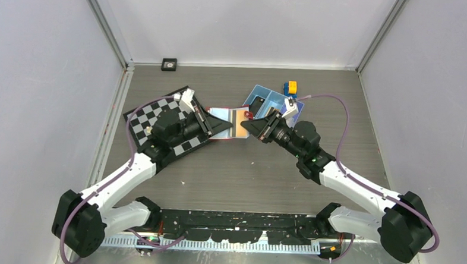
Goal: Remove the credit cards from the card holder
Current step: Remove the credit card from the card holder.
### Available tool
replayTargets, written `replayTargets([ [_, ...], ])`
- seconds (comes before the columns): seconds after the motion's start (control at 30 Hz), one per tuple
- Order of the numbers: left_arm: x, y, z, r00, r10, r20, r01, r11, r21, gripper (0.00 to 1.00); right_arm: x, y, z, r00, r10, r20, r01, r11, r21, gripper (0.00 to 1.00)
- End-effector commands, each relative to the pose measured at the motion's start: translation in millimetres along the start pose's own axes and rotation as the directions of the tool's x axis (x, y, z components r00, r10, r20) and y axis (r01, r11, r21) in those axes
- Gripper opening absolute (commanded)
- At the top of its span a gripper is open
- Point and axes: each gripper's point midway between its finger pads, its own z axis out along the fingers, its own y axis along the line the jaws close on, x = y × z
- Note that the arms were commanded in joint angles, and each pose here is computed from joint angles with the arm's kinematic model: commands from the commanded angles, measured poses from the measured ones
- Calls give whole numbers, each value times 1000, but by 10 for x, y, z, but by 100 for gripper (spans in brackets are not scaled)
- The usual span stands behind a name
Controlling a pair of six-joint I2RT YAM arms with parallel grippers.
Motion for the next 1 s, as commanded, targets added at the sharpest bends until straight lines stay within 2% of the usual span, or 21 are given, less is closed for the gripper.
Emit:
replayTargets([
  [0.0,210,-286,-56,990,38,-134,-27,996,80,17,158,244,-7,989,-90,-120,85,995,-49,3],
  [0.23,220,-338,57,983,86,-163,-53,980,193,20,147,257,79,981,-172,-85,159,977,-140,3],
  [0.37,163,-353,30,985,105,-137,-73,972,222,24,216,250,114,983,-144,-113,120,973,-199,3],
  [0.57,154,-420,-58,990,88,-108,-51,949,310,25,240,101,69,990,-92,-107,69,977,-203,2],
  [0.8,159,-509,-136,990,74,-120,-20,917,399,20,237,90,68,991,-53,-126,24,974,-227,6],
  [0.97,168,-518,-163,989,88,-118,-33,914,405,13,239,99,60,990,-36,-139,1,971,-241,11],
])
